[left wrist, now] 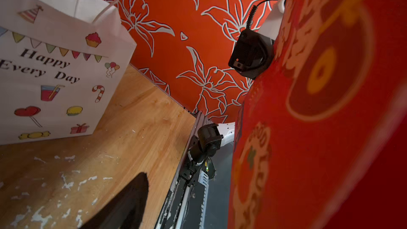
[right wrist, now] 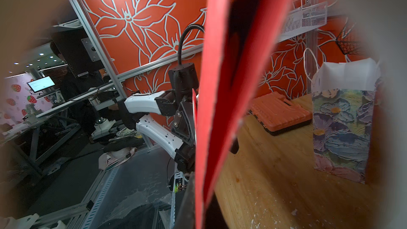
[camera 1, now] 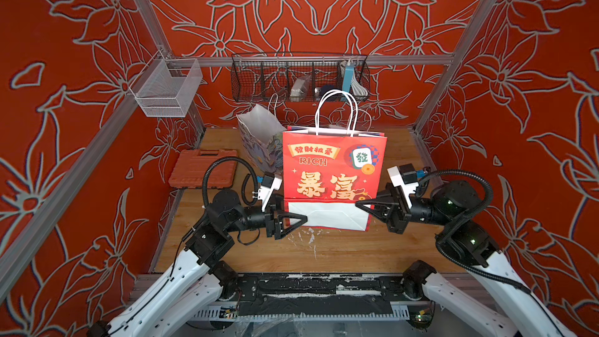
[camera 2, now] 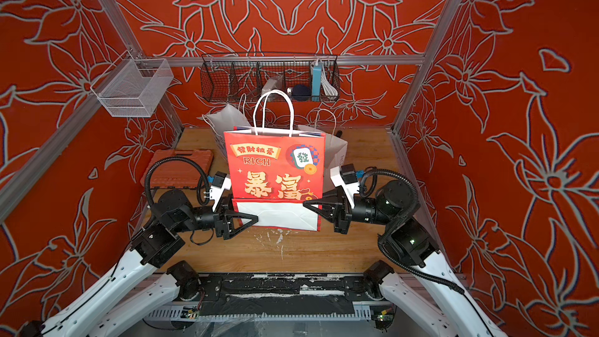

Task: Put away the paper bag
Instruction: Press the paper bag.

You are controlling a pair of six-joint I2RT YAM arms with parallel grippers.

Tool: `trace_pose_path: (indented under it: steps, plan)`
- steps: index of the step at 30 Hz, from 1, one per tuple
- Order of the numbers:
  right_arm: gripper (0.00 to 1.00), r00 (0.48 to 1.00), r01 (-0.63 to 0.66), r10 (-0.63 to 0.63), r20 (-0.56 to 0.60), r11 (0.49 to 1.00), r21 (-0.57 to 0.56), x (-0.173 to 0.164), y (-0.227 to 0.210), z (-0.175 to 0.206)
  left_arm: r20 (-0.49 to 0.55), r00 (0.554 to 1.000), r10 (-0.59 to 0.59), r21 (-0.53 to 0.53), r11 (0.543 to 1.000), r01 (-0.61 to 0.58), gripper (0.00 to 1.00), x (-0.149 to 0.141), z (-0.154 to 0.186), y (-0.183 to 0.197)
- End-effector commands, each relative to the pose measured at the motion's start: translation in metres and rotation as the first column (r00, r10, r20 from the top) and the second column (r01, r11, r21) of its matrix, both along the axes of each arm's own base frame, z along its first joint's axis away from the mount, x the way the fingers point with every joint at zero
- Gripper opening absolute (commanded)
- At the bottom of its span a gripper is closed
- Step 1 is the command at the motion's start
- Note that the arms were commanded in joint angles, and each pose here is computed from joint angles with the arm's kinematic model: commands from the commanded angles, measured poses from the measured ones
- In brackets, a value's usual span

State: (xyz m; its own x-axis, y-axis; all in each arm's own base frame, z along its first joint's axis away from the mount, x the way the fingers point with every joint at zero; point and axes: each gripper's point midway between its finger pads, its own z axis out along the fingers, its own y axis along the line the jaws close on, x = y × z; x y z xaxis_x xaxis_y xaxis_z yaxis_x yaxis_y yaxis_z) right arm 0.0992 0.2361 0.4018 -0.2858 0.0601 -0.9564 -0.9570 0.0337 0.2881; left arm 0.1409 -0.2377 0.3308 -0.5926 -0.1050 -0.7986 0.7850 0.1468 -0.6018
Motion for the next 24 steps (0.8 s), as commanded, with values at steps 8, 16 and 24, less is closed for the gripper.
trace_pose_path:
  steps: [8, 16, 24]
  plan:
    - [0.0, 1.0, -0.011, 0.012, -0.02, 1.0, 0.006, -0.002, 0.004, -0.008, 0.16, 0.987, -0.028, -0.08, 0.996, 0.041, 0.24, -0.019, 0.039, 0.007]
    - [0.08, 0.999, 0.013, -0.014, -0.037, 0.999, -0.048, -0.002, 0.001, -0.025, 0.165, 0.986, 0.031, -0.076, 0.997, -0.019, 0.0, -0.012, 0.037, 0.01]
    - [0.31, 0.994, 0.034, -0.041, -0.099, 0.997, -0.074, -0.003, -0.003, -0.054, 0.125, 0.992, -0.017, -0.071, 0.997, 0.027, 0.0, -0.019, 0.026, 0.008]
